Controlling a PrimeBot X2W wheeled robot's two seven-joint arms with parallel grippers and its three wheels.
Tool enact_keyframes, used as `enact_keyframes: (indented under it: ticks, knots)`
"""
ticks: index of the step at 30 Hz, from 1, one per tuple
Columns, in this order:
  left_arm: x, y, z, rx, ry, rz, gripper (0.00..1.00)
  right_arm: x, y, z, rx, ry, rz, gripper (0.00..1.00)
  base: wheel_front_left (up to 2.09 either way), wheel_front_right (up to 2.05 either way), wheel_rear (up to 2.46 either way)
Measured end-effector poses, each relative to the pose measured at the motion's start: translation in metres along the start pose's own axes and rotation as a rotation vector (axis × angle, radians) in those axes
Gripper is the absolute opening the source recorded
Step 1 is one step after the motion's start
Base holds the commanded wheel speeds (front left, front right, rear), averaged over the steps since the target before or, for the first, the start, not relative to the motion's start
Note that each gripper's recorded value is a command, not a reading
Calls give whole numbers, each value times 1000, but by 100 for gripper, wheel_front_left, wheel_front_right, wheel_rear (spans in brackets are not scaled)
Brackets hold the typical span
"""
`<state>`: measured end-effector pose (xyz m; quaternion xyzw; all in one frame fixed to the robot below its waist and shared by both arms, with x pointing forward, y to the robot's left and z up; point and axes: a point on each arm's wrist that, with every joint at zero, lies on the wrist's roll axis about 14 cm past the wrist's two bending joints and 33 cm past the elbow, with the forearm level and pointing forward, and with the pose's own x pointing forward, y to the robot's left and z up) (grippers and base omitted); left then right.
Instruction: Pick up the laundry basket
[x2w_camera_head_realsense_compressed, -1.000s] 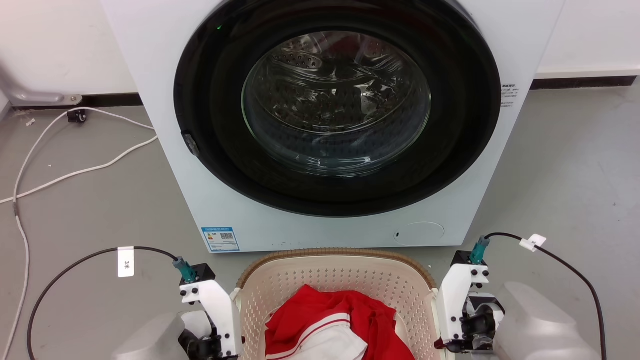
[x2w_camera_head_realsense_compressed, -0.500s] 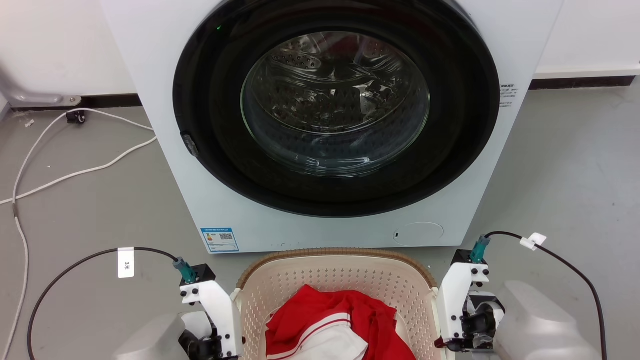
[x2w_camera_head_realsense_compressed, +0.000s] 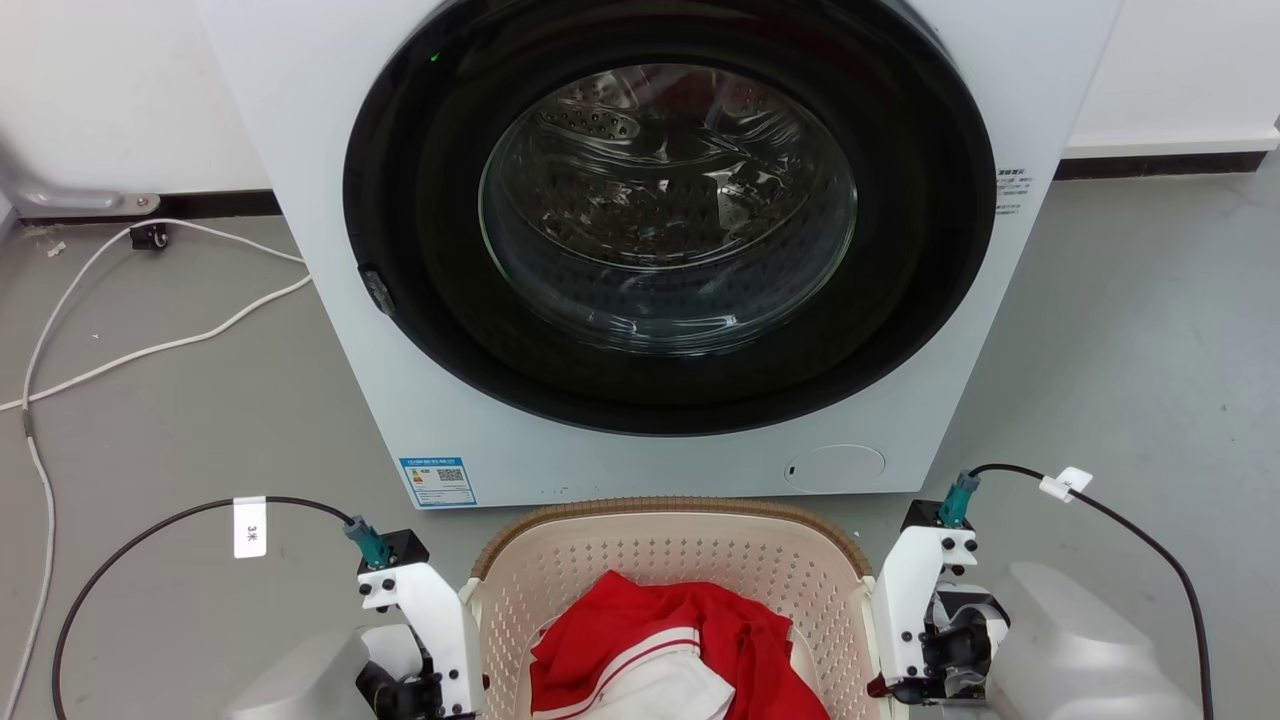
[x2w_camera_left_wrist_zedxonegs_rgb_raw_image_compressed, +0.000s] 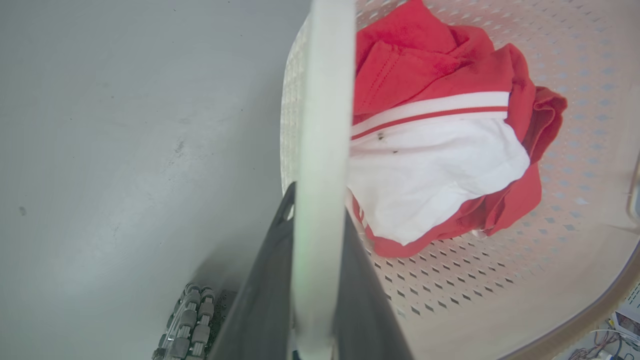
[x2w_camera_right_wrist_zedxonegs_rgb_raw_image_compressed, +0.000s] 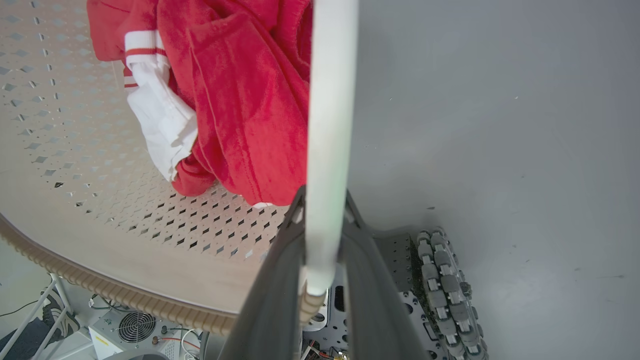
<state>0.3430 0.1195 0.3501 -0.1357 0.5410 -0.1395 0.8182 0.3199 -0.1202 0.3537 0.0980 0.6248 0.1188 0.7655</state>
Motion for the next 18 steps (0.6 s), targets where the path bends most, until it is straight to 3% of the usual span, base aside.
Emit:
enact_keyframes:
  ticks: [18]
  knots:
    - [-1,1,0,-3,-6,3,0,0,3,-1,-1,3,8,0,0,0,0]
